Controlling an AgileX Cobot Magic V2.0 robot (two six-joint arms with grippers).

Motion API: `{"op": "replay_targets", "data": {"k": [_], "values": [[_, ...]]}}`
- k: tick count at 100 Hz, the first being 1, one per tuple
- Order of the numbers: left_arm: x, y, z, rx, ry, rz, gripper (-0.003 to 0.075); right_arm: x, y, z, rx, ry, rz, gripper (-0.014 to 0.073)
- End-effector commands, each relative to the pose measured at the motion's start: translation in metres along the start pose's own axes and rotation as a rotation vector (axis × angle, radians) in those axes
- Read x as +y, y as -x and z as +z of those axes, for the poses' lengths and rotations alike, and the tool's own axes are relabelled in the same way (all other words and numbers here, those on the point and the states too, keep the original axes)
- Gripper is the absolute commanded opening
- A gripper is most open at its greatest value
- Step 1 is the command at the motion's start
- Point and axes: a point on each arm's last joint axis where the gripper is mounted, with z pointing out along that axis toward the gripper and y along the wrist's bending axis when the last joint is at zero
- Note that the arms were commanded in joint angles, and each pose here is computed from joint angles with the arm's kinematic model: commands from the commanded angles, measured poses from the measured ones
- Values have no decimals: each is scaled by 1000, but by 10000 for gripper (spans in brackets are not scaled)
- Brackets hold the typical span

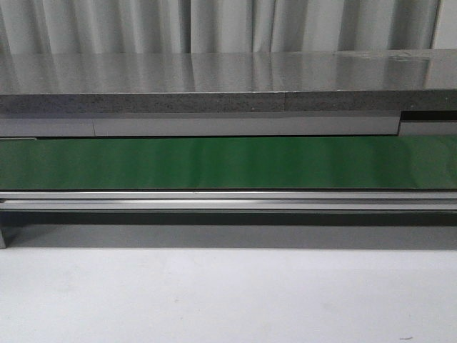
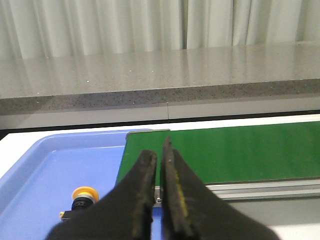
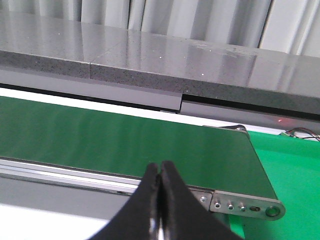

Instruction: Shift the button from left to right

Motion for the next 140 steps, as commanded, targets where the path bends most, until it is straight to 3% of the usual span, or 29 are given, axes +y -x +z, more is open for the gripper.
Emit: {"op": "replay_targets", "data": {"k": [1, 24, 43, 59, 81, 99, 114, 140], "values": [[-1, -3, -2, -86, -5, -18, 5, -1, 8, -2, -97, -11, -12, -68], [-1, -2, -2, -93, -4, -18, 5, -1, 8, -2, -97, -11, -12, -68], [1, 17, -4, -132, 1, -18, 5, -1, 8, -2, -97, -11, -12, -68], [5, 47, -3, 8, -10, -44, 5, -1, 8, -2, -97, -11, -12, -68], [14, 117, 15, 108, -16, -42, 5, -1, 8, -2, -97, -11, -12, -68], [18, 153, 42, 381, -38, -44, 5, -1, 8, -2, -97, -11, -12, -68], [19, 161, 68, 556, -52, -42, 5, -1, 8, -2, -97, -11, -12, -68], [16, 146, 100, 686, -66, -42, 5, -1, 8, -2, -97, -11, -12, -68]]}}
